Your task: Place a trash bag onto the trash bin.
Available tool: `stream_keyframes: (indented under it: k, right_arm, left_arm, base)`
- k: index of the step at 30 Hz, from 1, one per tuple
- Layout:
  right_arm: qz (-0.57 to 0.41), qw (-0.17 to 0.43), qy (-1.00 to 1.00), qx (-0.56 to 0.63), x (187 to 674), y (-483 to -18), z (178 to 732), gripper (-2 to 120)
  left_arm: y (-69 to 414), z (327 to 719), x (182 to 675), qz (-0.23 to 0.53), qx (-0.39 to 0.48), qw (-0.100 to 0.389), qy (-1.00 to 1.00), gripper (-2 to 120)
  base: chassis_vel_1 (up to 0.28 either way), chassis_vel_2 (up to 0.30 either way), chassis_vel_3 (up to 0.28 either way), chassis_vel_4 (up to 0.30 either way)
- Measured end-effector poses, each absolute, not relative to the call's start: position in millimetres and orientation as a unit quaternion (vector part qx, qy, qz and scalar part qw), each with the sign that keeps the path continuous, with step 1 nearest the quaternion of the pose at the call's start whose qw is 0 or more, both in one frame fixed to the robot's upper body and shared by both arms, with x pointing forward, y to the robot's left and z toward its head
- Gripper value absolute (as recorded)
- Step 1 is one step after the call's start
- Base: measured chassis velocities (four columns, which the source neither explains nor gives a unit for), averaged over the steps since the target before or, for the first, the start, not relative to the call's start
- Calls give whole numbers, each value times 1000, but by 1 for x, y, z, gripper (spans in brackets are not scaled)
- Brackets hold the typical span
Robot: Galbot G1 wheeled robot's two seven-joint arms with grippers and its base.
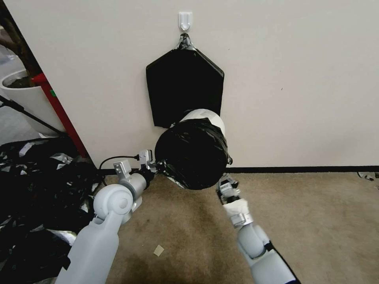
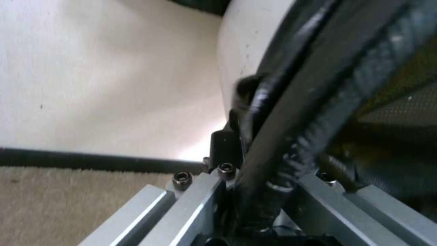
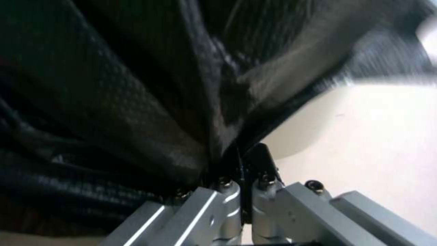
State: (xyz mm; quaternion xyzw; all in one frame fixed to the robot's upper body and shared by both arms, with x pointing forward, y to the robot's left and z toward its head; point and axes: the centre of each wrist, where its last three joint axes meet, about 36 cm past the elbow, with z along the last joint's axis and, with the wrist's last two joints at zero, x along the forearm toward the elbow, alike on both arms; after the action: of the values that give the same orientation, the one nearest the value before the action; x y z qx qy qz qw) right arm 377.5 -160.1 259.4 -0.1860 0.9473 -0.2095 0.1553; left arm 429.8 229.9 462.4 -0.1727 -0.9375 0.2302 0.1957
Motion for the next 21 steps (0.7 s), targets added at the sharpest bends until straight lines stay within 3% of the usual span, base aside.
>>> stream_keyframes:
  k: [8, 14, 21]
  right_arm:
    - [-182, 131, 950, -218, 374, -154, 246, 0]
    - [-311, 151, 924, -160, 397, -184, 243, 0]
    - [-358, 174, 911, -111, 398, -196, 255, 2]
  left_arm:
    - [229, 459, 428, 256, -180, 201, -928, 0]
    - [229, 460, 426, 260, -192, 217, -921, 0]
    - [232, 459, 429, 262, -187, 217, -922, 0]
  base:
    - [0, 0, 0, 0]
    - [0, 0, 0, 0]
    - [0, 0, 0, 0]
